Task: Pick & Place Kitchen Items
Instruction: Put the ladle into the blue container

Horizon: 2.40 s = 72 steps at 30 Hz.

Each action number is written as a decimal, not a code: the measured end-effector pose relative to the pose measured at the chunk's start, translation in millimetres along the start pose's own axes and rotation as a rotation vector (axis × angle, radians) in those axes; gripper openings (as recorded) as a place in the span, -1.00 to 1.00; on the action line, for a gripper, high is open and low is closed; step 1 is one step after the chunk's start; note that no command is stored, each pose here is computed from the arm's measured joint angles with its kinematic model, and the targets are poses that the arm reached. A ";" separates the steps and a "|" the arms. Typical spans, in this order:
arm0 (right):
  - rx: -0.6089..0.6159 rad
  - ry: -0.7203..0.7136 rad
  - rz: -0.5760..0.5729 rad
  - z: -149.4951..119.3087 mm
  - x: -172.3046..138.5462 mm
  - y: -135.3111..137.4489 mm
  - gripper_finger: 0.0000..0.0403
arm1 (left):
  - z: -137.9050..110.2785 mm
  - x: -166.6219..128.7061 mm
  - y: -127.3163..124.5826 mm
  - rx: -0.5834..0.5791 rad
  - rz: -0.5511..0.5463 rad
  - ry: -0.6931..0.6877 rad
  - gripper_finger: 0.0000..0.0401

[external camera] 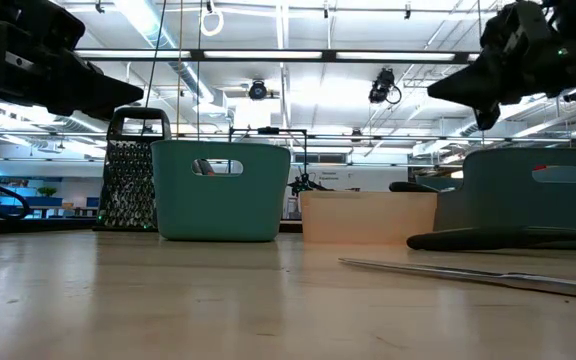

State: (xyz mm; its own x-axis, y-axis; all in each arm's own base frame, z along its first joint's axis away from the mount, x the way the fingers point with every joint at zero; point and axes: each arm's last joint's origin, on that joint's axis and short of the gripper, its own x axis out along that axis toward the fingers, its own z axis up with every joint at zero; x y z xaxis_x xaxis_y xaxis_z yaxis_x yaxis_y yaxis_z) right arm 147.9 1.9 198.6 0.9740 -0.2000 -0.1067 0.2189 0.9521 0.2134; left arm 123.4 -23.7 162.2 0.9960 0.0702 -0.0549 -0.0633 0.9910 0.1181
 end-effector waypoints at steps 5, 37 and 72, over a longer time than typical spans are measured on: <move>0.024 0.091 0.050 16.1 1.8 12.6 -0.95 | -0.2 0.0 0.0 0.000 0.000 0.001 -0.93; -0.035 1.243 -0.523 -17.7 67.9 118.8 -0.20 | -1.1 0.0 -0.1 -0.001 -0.001 0.011 -0.93; 0.030 1.352 -0.596 -56.8 68.4 108.2 -0.20 | -1.0 0.0 -0.1 -0.004 -0.001 0.010 -0.93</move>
State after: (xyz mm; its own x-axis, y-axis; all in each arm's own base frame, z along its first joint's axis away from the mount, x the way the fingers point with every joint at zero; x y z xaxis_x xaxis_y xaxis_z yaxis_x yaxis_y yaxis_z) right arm 234.9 104.4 159.3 -0.0470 -0.1728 -0.9838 0.5754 0.8004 -0.1681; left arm 123.3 -23.7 161.2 0.9954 0.0703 -0.0645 -0.0626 0.9915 0.1138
